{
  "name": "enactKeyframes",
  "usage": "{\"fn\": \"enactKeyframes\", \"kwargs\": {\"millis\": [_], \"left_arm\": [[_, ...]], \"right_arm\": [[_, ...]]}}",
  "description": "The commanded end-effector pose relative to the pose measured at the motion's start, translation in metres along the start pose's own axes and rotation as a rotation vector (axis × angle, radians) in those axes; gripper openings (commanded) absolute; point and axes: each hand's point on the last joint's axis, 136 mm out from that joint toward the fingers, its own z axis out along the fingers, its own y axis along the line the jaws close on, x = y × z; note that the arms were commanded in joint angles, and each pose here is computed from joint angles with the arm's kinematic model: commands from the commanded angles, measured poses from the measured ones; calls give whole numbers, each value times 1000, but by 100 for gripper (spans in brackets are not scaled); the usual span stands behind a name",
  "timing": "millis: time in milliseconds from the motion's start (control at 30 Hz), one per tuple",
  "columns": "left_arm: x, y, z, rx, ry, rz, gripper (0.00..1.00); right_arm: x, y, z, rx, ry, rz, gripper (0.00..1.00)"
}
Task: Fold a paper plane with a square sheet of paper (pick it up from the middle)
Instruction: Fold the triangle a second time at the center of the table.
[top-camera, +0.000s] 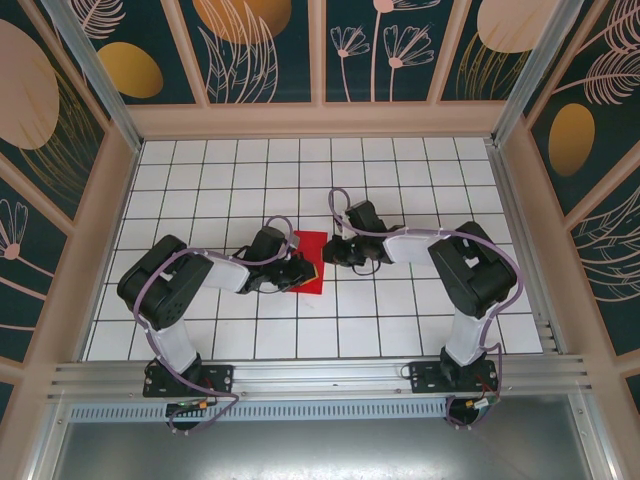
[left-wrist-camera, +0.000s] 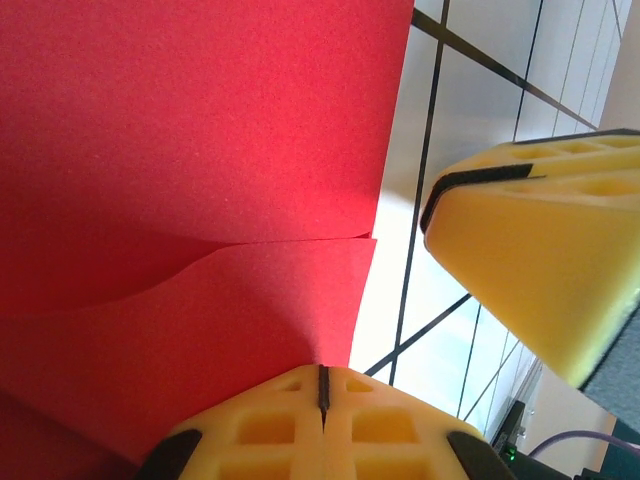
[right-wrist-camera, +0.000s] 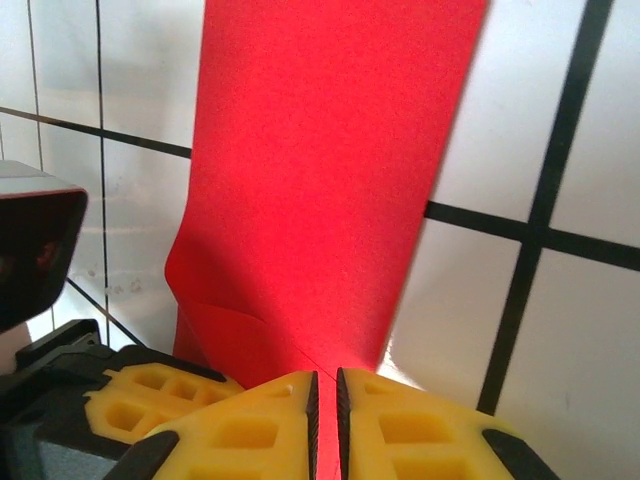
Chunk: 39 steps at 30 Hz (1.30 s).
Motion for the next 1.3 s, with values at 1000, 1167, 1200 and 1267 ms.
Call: {"fn": "enactKeyframes", "kwargs": {"millis": [1000, 1167, 1200, 1267], "left_arm": [[-26, -29, -27, -74, -121, 107, 9], [-29, -12, -22, -138, -121, 89, 8], [-28, -8, -20, -145, -115, 85, 8], [-26, -1, -17, -162, -106, 77, 7]], "right_arm": [[37, -55, 30, 190, 132, -67, 0], [37, -54, 31, 179, 131, -69, 0], [37, -53, 31, 177, 131, -67, 0], [37, -53, 31, 176, 129, -68, 0]]}}
